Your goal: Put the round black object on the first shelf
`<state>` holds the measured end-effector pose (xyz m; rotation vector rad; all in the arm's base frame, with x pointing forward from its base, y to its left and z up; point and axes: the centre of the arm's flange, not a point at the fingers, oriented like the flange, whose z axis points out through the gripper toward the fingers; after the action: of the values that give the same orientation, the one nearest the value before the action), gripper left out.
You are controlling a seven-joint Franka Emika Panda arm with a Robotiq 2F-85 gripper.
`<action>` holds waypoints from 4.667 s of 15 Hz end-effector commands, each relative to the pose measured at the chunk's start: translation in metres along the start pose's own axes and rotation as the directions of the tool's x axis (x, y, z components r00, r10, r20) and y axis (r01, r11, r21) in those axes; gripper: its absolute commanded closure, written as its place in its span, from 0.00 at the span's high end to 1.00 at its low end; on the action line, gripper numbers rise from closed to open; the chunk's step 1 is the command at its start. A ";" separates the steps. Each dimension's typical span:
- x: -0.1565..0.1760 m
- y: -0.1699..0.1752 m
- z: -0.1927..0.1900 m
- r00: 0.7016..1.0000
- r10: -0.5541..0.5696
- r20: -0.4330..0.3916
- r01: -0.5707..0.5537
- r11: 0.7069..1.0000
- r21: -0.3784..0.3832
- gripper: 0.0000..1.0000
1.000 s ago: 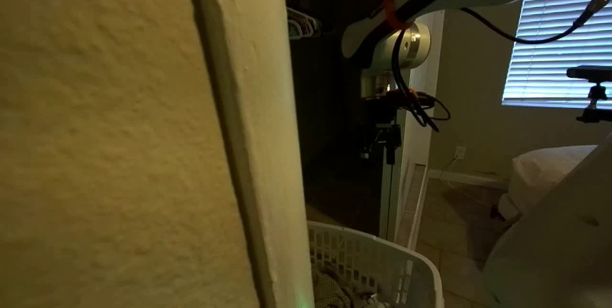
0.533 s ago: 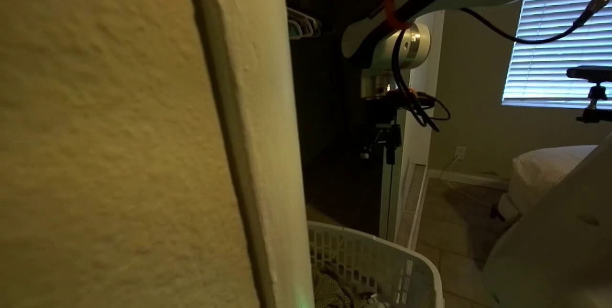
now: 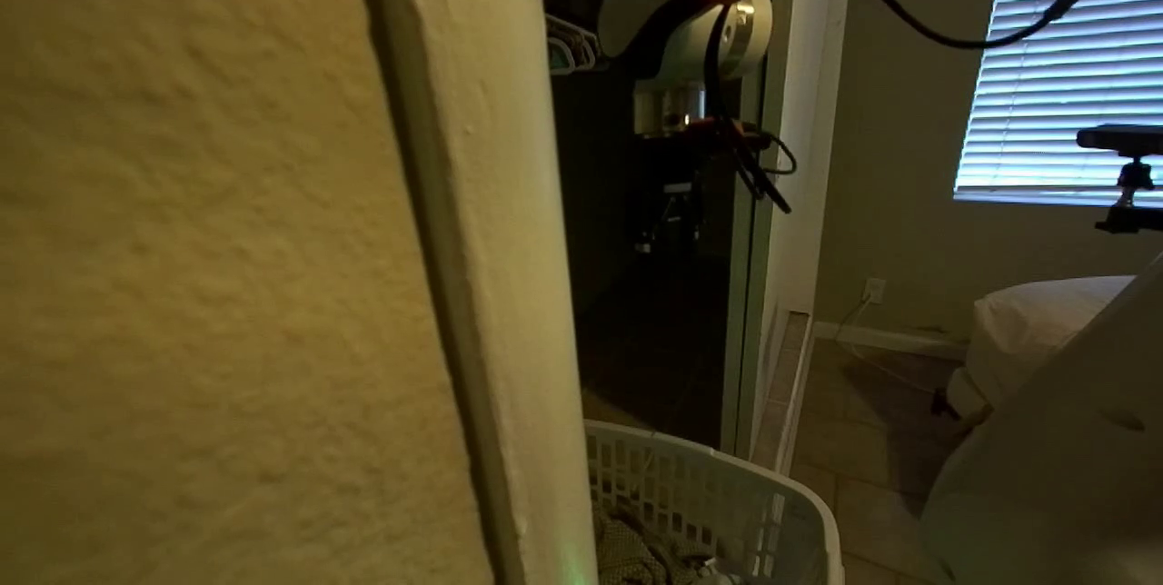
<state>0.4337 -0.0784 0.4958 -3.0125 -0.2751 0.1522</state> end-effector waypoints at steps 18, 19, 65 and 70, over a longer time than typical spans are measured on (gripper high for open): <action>0.055 -0.118 -0.180 0.770 -0.512 -0.382 0.429 0.858 -0.284 1.00; 0.056 -0.128 -0.195 0.735 -0.515 -0.440 0.425 0.857 -0.292 1.00; 0.132 -0.290 -0.356 -0.043 -0.325 -0.945 0.603 0.745 -0.284 1.00; 0.147 -0.297 -0.357 -0.050 -0.320 -0.946 0.620 0.733 -0.281 1.00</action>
<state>0.5467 0.1929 0.8589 -1.8786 -1.0094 -1.6829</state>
